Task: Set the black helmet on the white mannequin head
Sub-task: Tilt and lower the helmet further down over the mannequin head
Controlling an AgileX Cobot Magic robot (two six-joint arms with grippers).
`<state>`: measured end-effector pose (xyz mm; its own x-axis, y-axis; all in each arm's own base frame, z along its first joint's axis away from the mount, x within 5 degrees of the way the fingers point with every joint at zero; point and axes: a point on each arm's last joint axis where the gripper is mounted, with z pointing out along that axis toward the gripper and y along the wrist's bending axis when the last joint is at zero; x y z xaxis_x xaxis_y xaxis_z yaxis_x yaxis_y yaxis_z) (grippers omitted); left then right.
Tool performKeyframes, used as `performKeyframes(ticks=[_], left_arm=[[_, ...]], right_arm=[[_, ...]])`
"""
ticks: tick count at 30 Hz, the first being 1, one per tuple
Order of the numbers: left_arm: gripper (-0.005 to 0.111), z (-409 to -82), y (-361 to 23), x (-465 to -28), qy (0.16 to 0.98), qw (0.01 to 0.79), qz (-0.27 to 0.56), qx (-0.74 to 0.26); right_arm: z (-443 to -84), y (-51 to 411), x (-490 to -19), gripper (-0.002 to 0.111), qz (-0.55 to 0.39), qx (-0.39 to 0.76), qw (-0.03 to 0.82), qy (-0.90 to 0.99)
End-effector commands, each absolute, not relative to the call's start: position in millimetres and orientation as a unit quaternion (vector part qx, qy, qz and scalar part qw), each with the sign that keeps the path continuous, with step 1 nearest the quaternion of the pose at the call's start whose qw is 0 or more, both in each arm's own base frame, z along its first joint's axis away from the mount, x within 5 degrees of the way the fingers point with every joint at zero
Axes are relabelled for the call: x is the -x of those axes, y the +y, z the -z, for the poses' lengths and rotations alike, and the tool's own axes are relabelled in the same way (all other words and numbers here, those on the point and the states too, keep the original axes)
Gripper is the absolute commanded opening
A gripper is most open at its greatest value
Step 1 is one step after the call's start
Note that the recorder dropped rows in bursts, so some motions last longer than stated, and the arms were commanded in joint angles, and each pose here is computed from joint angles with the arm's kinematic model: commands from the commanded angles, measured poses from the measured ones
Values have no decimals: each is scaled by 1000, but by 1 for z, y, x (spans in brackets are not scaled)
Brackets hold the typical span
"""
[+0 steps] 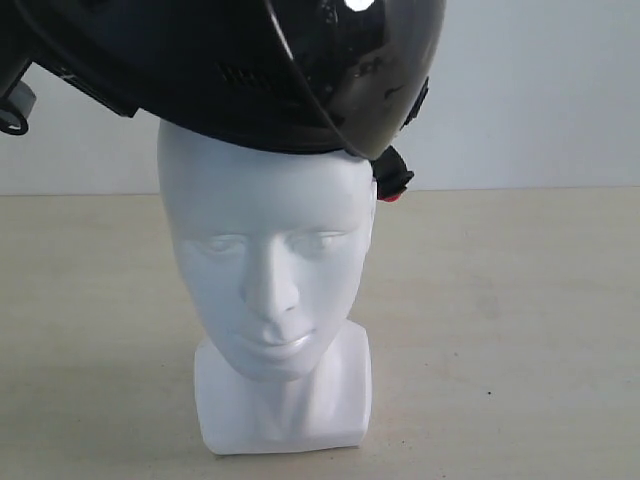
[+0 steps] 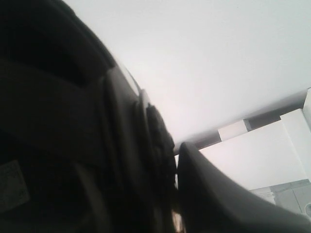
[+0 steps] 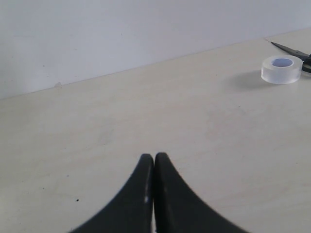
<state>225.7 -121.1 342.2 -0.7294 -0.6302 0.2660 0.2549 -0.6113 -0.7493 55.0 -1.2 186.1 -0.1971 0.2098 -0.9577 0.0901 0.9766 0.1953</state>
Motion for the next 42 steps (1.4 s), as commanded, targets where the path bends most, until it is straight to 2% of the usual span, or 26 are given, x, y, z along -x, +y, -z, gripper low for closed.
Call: performKeyframes(ticks=[1, 29, 42], left_arm=[[4, -332, -113, -231, 372, 283, 838, 281], [4, -311, -111, -238, 401, 283, 817, 302], [4, -288, -104, -231, 426, 295, 791, 325]], right_arm=[[-188, -2, -55, 0, -43, -97, 634, 766], [-188, -2, -55, 0, -43, -97, 634, 766], [-188, -2, -55, 0, -43, -97, 634, 766]])
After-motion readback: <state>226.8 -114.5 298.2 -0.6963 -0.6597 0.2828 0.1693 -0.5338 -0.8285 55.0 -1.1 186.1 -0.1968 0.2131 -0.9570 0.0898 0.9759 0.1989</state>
